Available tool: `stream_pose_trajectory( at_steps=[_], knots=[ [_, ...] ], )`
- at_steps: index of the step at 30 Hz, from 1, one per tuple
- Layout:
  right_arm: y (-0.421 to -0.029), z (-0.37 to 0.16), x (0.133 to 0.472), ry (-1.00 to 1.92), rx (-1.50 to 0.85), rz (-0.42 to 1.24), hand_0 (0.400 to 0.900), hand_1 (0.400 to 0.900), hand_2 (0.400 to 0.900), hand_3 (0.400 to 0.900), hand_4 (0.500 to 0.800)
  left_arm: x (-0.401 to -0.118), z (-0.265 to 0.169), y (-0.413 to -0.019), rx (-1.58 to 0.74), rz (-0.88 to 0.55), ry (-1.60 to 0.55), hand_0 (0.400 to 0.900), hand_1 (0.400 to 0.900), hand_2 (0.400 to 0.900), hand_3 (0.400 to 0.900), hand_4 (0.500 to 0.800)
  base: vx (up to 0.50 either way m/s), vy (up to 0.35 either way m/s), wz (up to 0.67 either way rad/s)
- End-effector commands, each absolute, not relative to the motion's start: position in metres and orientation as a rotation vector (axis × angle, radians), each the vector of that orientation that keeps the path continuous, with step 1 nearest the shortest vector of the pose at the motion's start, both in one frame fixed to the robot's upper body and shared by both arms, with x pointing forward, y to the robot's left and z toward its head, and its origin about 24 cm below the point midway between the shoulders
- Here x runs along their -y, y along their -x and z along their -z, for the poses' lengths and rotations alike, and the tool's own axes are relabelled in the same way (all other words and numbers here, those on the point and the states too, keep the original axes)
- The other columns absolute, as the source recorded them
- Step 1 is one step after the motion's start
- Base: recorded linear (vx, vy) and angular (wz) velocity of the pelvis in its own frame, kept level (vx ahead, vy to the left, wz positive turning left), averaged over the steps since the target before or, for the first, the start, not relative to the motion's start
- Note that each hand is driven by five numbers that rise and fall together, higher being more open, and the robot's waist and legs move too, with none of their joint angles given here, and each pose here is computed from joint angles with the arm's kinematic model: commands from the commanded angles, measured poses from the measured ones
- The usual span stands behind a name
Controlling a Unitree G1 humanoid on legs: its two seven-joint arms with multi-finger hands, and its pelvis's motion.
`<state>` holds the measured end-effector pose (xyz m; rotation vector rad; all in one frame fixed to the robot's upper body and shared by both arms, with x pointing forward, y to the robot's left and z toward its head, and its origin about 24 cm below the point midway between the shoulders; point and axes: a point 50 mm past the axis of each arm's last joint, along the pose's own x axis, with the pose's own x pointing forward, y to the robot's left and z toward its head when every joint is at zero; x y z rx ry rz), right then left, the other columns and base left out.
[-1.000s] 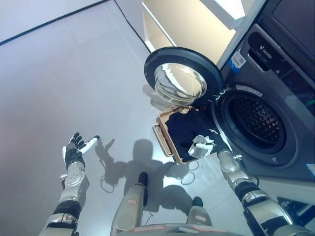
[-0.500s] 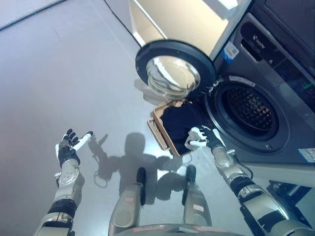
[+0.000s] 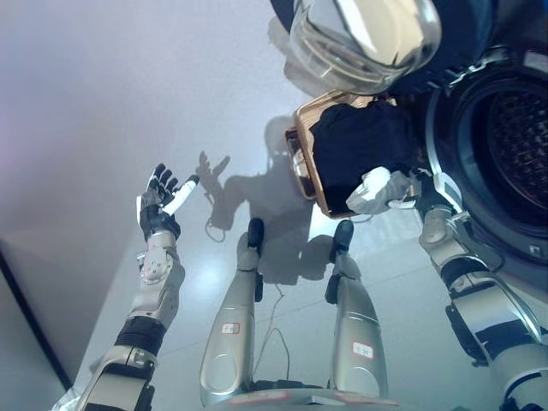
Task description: Put the clothes in the basket into the washing machine.
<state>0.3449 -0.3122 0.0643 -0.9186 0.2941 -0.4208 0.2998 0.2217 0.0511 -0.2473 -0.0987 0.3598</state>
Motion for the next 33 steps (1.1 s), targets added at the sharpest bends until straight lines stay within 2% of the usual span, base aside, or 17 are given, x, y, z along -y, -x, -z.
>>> stream_pose_trajectory(
  at_steps=[1,16,22,23,24,33],
  knots=[
    [-0.327,-0.078,0.355,1.008,-0.322,0.566,0.900,0.900,0.900,0.900,0.800,-0.239,-0.079,-0.291,0.269,-0.400,0.206,0.900,0.900,0.900,0.900,0.800,0.012,-0.012,0.12],
    [-0.311,-0.110,0.396,1.200,-0.346,0.661,0.900,0.900,0.900,0.900,0.800,-0.220,-0.113,-0.284,0.429,-0.306,0.172,0.900,0.900,0.900,0.900,0.800,0.004,-0.013,0.04],
    [-0.315,-0.115,0.393,1.231,-0.341,0.646,0.900,0.900,0.900,0.900,0.800,-0.218,-0.115,-0.281,0.441,-0.290,0.140,0.900,0.900,0.900,0.900,0.800,-0.014,0.006,-0.02],
    [-0.317,-0.116,0.392,1.234,-0.338,0.647,0.606,0.606,0.606,0.606,0.624,-0.219,-0.116,-0.280,0.448,-0.291,0.135,0.900,0.900,0.900,0.900,0.800,-0.011,0.018,-0.05],
    [-0.318,-0.116,0.390,1.235,-0.333,0.643,0.400,0.400,0.400,0.400,0.500,-0.220,-0.118,-0.279,0.456,-0.291,0.134,0.900,0.900,0.900,0.900,0.800,-0.013,0.014,-0.04],
    [-0.327,-0.117,0.379,1.207,-0.291,0.629,0.400,0.400,0.400,0.400,0.500,-0.229,-0.120,-0.275,0.478,-0.322,0.135,0.900,0.900,0.900,0.900,0.800,-0.014,-0.001,-0.03]
  ],
)
